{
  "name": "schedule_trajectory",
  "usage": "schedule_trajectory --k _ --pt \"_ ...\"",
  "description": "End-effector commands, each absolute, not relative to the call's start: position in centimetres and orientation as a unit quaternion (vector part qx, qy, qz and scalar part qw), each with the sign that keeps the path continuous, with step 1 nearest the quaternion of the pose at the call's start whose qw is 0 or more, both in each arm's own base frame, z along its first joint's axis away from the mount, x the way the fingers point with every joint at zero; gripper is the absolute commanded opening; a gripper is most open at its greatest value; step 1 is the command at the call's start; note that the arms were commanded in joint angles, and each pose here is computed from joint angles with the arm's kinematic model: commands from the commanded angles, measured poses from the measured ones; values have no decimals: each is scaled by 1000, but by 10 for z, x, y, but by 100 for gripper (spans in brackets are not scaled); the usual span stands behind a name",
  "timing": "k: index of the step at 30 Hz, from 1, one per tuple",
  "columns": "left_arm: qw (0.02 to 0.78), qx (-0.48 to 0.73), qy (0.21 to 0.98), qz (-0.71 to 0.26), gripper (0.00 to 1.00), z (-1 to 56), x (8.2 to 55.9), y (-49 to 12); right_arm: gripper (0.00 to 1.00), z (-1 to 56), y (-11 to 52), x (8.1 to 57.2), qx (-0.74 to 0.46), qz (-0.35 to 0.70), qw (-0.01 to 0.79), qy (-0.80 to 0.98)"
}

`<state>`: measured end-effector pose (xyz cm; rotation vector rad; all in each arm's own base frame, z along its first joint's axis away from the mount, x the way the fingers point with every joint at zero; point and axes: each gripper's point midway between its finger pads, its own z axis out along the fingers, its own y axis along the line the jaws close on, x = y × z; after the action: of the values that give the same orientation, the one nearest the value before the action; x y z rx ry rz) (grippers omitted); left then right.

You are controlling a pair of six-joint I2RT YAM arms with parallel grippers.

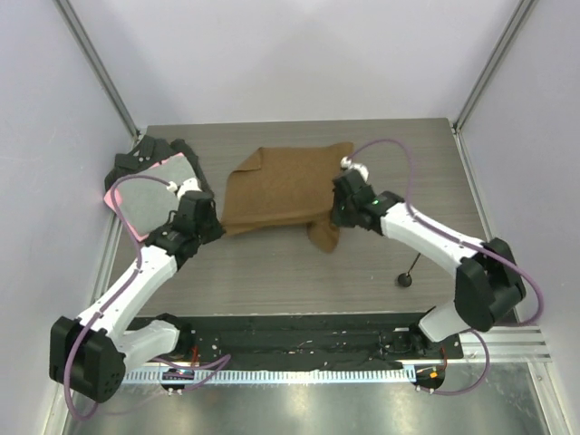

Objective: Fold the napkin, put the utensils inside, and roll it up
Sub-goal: Flatten the napkin out

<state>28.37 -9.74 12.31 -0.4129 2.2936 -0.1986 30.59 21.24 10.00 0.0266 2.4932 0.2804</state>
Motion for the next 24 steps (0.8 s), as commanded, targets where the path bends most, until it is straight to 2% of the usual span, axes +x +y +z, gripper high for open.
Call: schedule_trajectory --k 1,2,5,6,8,9,10,12,17,24 --pt "385 -147 909 -68 0 138 282 -76 9 168 159 347 39 55 387 920" --pt "381 -151 910 -64 0 136 283 -73 15 176 143 357 55 41 391 918" --pt "364 -156 915 -76 0 127 287 -76 24 182 126 365 61 5 384 921" --pt "363 -156 916 -77 0 126 287 -76 37 186 125 363 61 6 386 921" --pt "357 -163 917 -72 0 122 289 -72 48 181 122 354 60 9 378 924" --pt "355 -165 917 -72 0 120 289 -71 59 183 122 349 61 18 379 923" --pt "352 -169 917 -80 0 119 290 -72 63 168 118 339 63 14 362 930" --pt "348 -168 918 -88 0 115 292 -75 68 155 115 329 73 22 348 934" --pt "331 -165 924 -102 0 103 292 -83 70 100 134 312 80 84 300 947" --pt "326 -165 925 -101 0 100 294 -83 70 84 130 341 98 127 305 939"
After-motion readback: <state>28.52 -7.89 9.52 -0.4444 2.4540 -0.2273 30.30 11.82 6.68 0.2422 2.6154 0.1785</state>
